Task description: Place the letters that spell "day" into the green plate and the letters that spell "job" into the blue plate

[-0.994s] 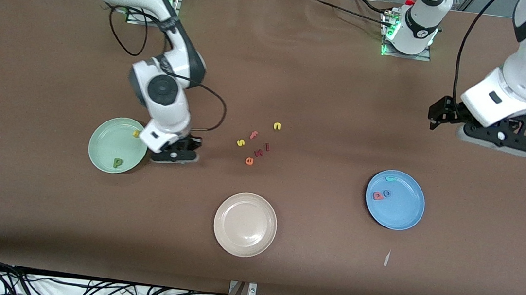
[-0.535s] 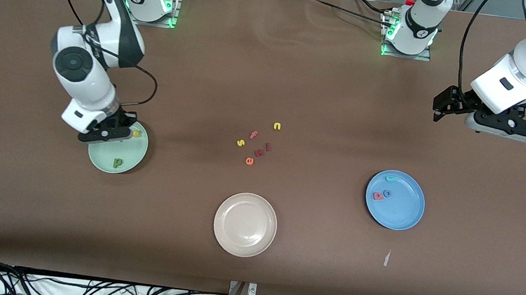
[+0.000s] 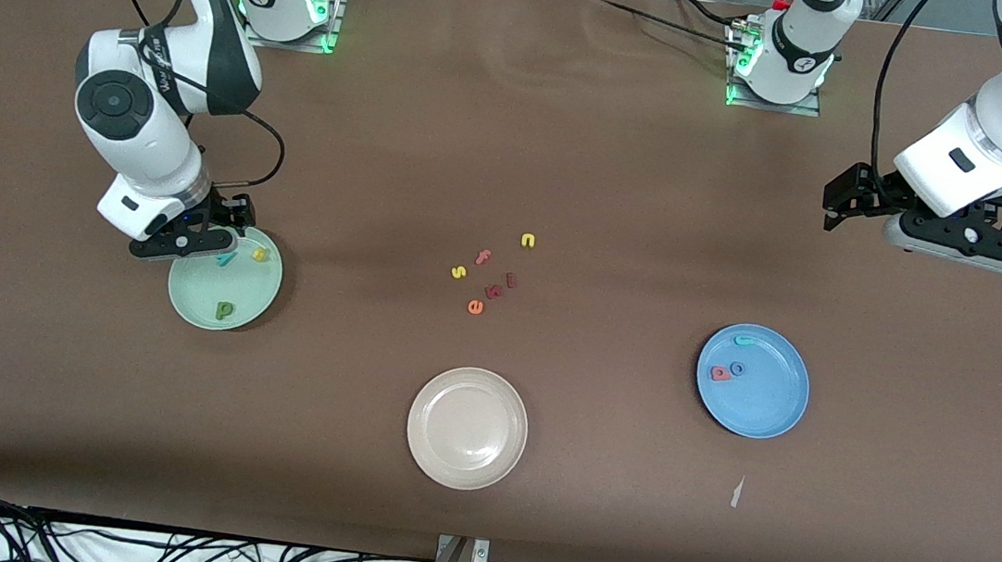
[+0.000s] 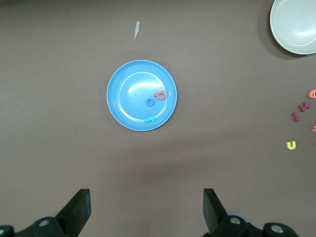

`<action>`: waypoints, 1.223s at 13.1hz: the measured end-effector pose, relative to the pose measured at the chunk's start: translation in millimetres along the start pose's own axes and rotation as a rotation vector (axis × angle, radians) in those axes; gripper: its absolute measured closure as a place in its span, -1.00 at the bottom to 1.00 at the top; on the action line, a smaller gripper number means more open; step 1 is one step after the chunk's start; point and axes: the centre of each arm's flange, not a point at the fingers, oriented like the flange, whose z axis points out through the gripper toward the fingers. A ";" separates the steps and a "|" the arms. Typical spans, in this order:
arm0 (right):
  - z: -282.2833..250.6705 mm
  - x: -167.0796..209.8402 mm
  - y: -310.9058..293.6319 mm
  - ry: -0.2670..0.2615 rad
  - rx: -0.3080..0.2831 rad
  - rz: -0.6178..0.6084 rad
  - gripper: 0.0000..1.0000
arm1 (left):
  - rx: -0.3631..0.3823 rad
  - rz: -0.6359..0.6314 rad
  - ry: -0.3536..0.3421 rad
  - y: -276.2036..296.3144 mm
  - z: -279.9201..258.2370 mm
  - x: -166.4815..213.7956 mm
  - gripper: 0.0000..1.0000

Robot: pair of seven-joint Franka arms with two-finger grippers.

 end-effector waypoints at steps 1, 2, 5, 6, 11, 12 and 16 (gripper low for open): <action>-15.0 1.3 0.3 -0.012 0.016 0.020 -1.00 | 0.000 0.000 0.000 0.1 0.0 0.0 -1.00; -36.2 3.9 -0.1 -0.024 0.027 0.037 -1.00 | 0.000 0.000 0.000 0.2 0.1 0.0 -1.00; -109.5 5.7 3.6 -0.054 0.073 0.085 -1.00 | 0.000 0.003 0.000 1.7 0.1 -0.1 -1.00; -135.5 2.6 6.0 -0.069 0.093 0.102 -1.00 | 0.000 0.003 -0.001 1.9 0.1 -0.1 -1.00; -237.0 -27.2 45.2 -0.096 0.211 0.199 -1.00 | 0.000 0.004 -0.001 2.4 0.2 -0.2 -1.00; -240.7 -29.5 50.7 -0.092 0.213 0.208 -1.00 | 0.000 0.004 -0.001 2.4 0.3 -0.2 -1.00; -234.3 -26.5 51.6 -0.103 0.214 0.211 -1.00 | 0.000 0.005 -0.003 2.8 0.4 -0.3 -1.00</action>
